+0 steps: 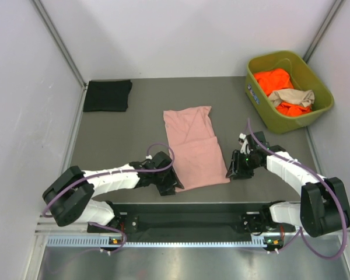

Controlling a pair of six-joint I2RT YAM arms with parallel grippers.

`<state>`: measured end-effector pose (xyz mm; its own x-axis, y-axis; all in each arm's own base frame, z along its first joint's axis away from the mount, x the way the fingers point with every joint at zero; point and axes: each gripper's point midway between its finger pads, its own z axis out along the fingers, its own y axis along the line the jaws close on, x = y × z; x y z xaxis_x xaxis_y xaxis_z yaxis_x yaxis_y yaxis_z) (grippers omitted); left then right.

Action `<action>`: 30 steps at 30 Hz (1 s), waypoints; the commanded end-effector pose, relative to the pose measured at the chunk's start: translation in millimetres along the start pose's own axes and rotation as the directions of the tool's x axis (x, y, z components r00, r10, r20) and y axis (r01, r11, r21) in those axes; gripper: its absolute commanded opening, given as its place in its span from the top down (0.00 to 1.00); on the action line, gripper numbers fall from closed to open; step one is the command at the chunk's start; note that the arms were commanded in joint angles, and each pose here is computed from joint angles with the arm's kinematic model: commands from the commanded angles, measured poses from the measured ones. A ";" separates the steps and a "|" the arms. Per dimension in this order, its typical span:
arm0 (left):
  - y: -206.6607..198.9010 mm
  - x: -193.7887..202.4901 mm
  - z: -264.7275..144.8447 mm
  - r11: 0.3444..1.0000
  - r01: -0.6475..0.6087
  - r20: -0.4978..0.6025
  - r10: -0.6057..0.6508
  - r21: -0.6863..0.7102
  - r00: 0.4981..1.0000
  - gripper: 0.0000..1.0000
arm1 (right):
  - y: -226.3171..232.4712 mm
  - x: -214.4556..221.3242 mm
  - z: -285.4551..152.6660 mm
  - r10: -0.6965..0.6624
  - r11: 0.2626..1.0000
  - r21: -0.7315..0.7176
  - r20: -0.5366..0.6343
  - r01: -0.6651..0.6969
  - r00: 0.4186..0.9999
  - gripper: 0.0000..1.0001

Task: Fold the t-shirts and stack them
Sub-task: Fold the tshirt

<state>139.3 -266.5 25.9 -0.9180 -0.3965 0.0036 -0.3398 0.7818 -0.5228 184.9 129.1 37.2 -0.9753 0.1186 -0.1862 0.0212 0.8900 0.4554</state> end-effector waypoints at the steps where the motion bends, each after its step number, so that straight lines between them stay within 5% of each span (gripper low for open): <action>1: 7.1 -14.5 8.0 0.999 0.017 0.079 -0.013 -0.048 0.997 0.46 | 2.6 -6.9 -3.4 -0.003 1.000 -0.014 0.040 0.003 0.999 0.58; 10: 7.4 -16.5 14.5 0.998 0.020 0.080 -0.015 -0.057 0.997 0.64 | 0.6 -4.4 -4.5 0.008 1.000 0.001 0.034 -0.008 0.999 0.59; 12: 6.9 -16.9 13.9 0.998 0.015 0.082 -0.010 -0.058 0.997 0.76 | -0.4 -3.9 -4.6 0.016 1.000 0.011 0.033 -0.017 0.999 0.58; 16: 8.8 -16.6 11.4 0.998 0.004 0.082 0.001 -0.069 0.997 0.82 | -2.6 1.2 -3.5 0.045 0.999 0.025 0.011 -0.045 0.999 0.53; 17: 10.1 -15.8 11.7 0.997 0.003 0.077 0.002 -0.072 0.997 0.93 | -2.2 1.9 -2.8 0.058 0.998 0.023 0.009 -0.058 0.998 0.53; 30: 1.2 -14.1 12.9 0.998 -0.037 0.051 0.040 -0.055 0.998 1.00 | -7.9 10.1 18.4 0.133 0.991 -0.007 0.025 -0.132 0.991 0.57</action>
<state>148.9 -269.2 17.9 -0.9193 -0.3925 -0.0294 -0.3267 0.8024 -0.4994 166.8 130.9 19.4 -0.9713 0.2186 -0.0938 0.1501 0.8690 0.4714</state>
